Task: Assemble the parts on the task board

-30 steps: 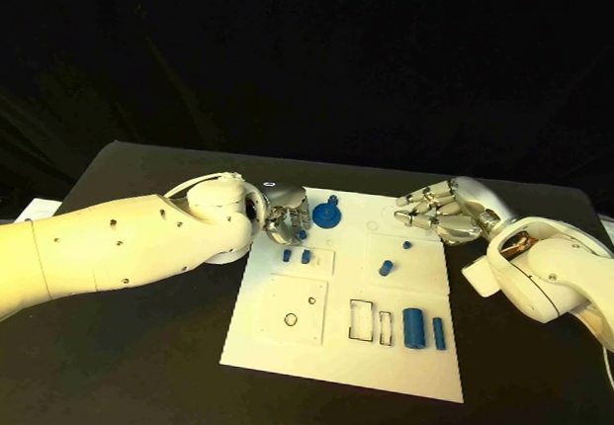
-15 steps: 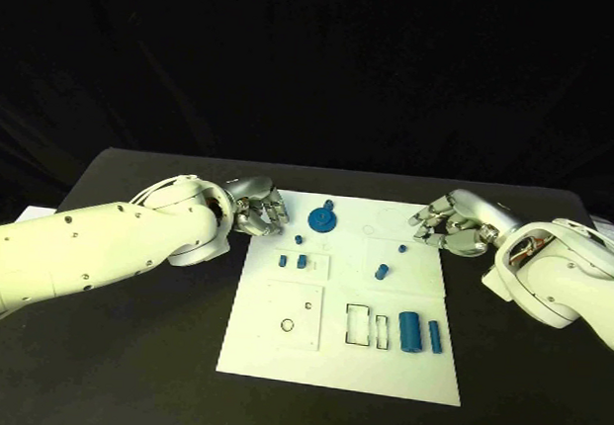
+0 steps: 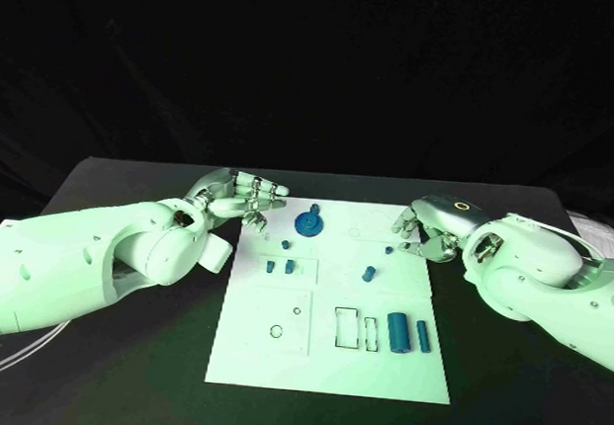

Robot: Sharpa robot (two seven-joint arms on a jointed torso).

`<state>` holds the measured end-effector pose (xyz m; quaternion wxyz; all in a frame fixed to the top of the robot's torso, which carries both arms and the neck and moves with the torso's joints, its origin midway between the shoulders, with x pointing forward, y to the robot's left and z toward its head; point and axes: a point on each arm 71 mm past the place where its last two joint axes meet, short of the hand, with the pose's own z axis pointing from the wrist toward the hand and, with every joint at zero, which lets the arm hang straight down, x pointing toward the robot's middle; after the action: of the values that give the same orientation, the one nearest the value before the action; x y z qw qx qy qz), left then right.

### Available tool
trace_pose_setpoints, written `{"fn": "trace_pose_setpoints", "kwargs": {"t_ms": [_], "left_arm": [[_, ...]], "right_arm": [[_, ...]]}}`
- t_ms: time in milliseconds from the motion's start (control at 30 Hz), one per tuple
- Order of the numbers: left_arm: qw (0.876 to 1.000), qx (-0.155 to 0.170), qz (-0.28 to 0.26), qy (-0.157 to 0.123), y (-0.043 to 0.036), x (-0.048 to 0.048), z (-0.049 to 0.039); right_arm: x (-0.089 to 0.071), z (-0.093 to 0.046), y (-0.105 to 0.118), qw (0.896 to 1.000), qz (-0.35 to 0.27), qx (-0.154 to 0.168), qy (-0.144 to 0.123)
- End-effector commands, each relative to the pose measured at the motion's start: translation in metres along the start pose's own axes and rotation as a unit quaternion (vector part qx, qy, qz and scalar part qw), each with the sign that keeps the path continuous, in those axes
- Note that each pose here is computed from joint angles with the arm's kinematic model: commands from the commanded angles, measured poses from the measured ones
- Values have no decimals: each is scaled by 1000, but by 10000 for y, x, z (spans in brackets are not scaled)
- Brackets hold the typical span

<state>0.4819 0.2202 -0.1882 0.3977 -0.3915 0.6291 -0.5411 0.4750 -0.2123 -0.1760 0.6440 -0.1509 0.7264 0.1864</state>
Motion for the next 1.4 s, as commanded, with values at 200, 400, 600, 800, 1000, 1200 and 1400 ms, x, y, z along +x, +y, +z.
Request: {"fn": "trace_pose_setpoints", "kwargs": {"t_ms": [200, 400, 600, 800, 1000, 1200, 1400], "left_arm": [[989, 20, -145, -21, -34, 4, -57], [988, 22, -153, -16, -46, 24, -78], [987, 22, -156, -13, -51, 34, -89], [987, 22, -156, -13, -50, 31, -93], [988, 19, -154, -19, -45, 21, -93], [988, 15, -153, -23, -38, 21, -90], [988, 11, -151, -27, -31, 12, -89]], "right_arm": [[118, 78, 50, 998, -54, 8, 37], [179, 116, 87, 997, -54, 3, 51], [235, 145, 135, 997, -50, -5, 62], [273, 163, 170, 997, -45, -11, 68], [300, 173, 192, 996, -42, -14, 73], [327, 176, 196, 996, -43, -16, 82], [336, 174, 206, 995, -47, -16, 81]]}}
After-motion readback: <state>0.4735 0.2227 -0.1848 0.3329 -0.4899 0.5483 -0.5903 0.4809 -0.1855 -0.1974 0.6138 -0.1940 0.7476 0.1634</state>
